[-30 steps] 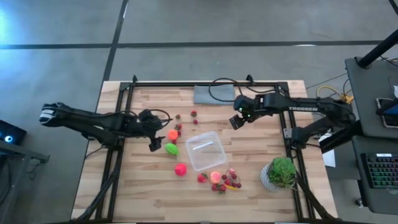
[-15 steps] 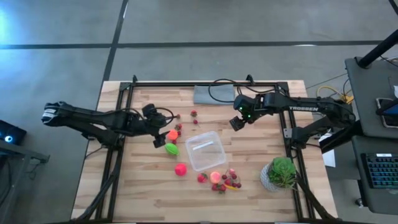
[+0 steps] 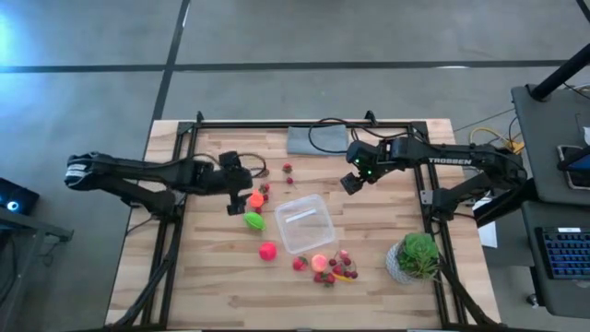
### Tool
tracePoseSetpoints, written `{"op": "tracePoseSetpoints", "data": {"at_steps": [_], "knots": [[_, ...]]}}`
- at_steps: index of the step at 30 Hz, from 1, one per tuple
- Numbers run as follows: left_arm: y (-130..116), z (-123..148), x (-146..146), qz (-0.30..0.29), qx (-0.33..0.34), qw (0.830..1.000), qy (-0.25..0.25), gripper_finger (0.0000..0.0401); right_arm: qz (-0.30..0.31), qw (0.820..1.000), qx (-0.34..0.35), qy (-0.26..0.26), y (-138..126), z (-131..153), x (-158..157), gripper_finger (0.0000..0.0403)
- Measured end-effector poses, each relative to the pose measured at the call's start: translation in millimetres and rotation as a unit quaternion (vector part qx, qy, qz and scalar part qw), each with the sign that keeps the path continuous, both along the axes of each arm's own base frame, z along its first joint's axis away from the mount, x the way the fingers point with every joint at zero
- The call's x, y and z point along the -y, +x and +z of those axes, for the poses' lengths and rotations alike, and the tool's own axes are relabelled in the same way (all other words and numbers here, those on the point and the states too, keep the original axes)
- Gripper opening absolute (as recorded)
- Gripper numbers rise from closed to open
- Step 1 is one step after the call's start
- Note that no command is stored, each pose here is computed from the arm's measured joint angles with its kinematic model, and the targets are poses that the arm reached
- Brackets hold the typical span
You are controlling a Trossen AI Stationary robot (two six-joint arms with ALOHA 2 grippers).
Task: Pick and placing Produce into tupperware
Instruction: Put the red strawberry into the transparent container
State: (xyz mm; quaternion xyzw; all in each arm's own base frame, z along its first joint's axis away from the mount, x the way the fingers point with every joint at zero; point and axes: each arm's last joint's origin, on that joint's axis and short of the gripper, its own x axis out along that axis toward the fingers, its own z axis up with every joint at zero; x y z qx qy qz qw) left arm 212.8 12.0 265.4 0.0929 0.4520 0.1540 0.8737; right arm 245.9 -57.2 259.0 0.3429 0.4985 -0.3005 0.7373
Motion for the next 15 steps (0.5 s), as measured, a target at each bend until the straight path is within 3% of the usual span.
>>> {"op": "tracePoseSetpoints", "data": {"at_steps": [9, 12, 15], "knots": [[6.5, -15.3, -50.4, 0.007, -0.029, 0.992, -0.122, 0.0275, 0.011, 1.0, -0.002, -0.004, -1.0, 0.6, -0.3, 0.0265], [10.2, -15.6, -71.9, 0.066, -0.022, 0.987, -0.145, 0.026, 0.015, 1.0, -0.004, -0.004, -1.4, 0.5, -0.4, 0.0265], [16.1, -13.0, -96.0, 0.163, 0.002, 0.97, -0.18, 0.0255, 0.017, 1.0, -0.012, -0.003, -2.7, 0.0, -0.8, 0.0265]]}}
